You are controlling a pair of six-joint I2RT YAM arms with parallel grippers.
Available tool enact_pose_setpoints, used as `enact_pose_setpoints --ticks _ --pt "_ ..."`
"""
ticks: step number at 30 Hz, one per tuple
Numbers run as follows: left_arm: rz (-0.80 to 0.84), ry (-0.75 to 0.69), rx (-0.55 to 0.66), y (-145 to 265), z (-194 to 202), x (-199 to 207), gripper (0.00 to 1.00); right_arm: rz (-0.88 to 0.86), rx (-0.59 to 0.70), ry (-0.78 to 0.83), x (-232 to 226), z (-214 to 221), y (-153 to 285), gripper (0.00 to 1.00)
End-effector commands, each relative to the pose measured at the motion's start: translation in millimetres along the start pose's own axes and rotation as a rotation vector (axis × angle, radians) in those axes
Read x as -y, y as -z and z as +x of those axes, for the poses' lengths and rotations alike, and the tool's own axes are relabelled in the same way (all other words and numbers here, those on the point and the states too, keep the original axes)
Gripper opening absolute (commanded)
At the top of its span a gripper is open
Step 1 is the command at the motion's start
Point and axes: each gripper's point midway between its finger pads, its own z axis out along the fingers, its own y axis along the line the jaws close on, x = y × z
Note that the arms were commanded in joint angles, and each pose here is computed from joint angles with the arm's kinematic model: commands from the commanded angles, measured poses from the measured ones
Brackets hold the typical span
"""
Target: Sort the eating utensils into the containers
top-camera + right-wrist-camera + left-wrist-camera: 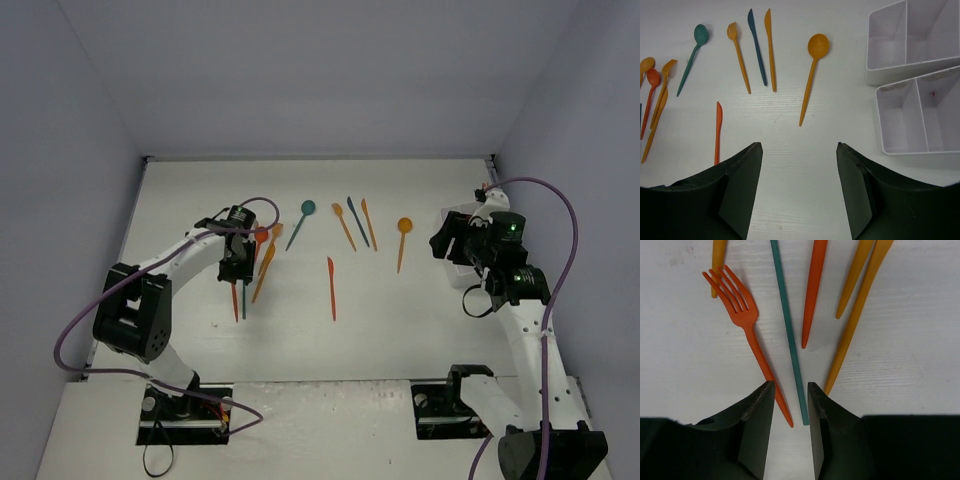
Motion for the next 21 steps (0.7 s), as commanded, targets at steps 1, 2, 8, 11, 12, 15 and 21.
enact_pose_setpoints --ticks 1,2,8,11,12,15,21 --pt "-0.023 0.025 0.005 -4.6 -2.2 -0.3 0.29 -0.052 0.028 0.033 -14.0 -5.3 2.1 0.59" --pt "-0.027 0.024 -0.001 -6.6 -1.1 -0.9 0.28 -0.053 0.027 0.034 -14.4 -4.9 2.0 0.59" --pt "-0.042 0.025 -0.036 -17.7 6.9 -2.9 0.24 -0.054 0.024 0.036 -15.2 -3.5 1.7 0.6" --pt "-0.039 0.026 -0.049 -22.3 9.6 -2.0 0.23 -0.045 0.025 0.032 -13.5 -2.7 1.6 0.6" --pt "-0.036 0.027 -0.05 -23.2 9.8 -1.3 0.23 -0.043 0.024 0.031 -13.1 -2.0 1.3 0.6" --pt "-0.03 0.035 -0.056 -27.2 11.0 0.6 0.22 -0.042 0.019 0.029 -12.7 0.0 0.7 0.61" --pt "-0.044 0.037 -0.081 -37.2 19.0 3.8 0.15 -0.04 0.022 0.027 -12.5 -1.1 1.2 0.61"
